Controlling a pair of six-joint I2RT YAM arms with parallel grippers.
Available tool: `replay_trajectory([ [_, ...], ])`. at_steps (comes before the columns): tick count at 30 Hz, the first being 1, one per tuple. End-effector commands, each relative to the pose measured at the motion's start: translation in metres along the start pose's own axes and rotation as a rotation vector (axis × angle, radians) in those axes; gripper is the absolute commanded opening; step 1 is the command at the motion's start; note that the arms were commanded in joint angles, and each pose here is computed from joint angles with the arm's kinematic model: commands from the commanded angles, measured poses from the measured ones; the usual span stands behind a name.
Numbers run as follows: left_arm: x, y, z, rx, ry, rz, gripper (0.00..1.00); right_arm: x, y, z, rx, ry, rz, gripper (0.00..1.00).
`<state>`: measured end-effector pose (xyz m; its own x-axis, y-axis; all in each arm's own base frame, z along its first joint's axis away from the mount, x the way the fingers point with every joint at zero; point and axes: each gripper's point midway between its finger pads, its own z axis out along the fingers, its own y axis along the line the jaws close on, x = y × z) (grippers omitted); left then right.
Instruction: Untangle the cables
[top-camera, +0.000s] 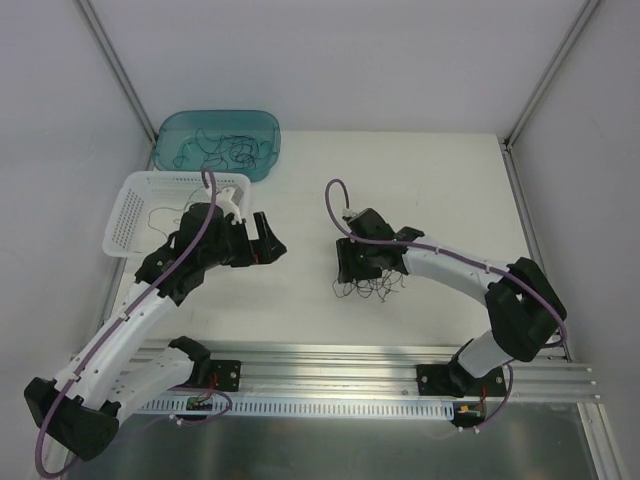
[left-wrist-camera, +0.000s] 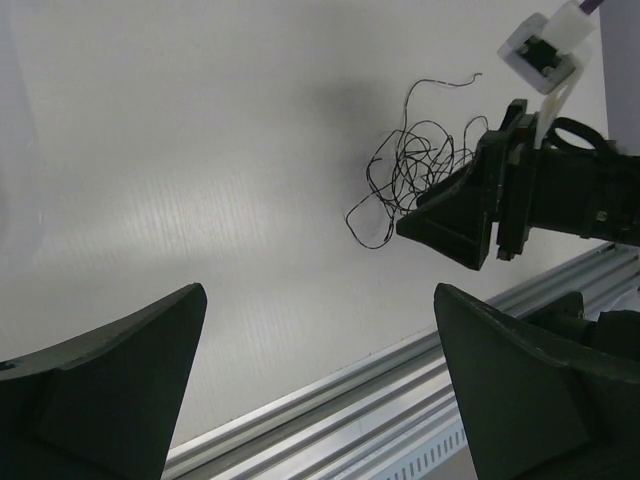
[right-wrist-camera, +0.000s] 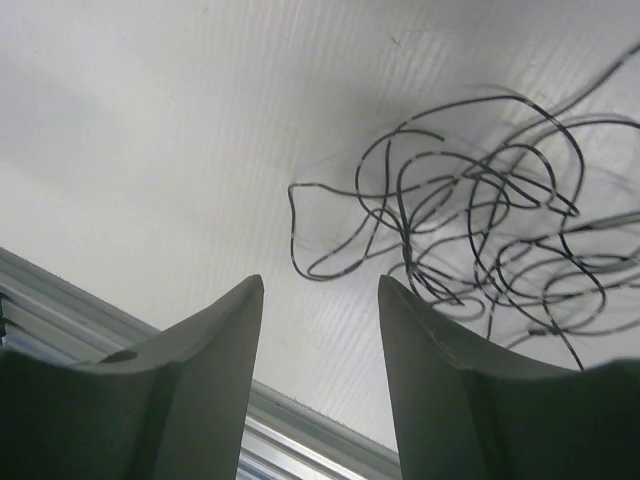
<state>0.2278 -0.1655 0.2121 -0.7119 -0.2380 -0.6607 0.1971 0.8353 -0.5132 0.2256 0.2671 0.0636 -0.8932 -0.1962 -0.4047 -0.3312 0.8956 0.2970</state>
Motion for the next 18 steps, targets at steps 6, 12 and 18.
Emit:
replay_trajectory([
  [6, 0.018, -0.024, 0.035, -0.021, 0.079, 0.046, 0.99, -0.023, -0.041, -0.077, 0.177, -0.170, 0.027, 0.53],
  [12, 0.035, -0.055, 0.066, -0.009, 0.155, 0.144, 0.99, -0.014, -0.110, -0.084, 0.331, -0.191, 0.225, 0.49],
  [18, 0.056, -0.090, 0.101, 0.001, 0.209, 0.262, 0.99, -0.016, -0.155, -0.081, 0.394, -0.230, 0.418, 0.42],
])
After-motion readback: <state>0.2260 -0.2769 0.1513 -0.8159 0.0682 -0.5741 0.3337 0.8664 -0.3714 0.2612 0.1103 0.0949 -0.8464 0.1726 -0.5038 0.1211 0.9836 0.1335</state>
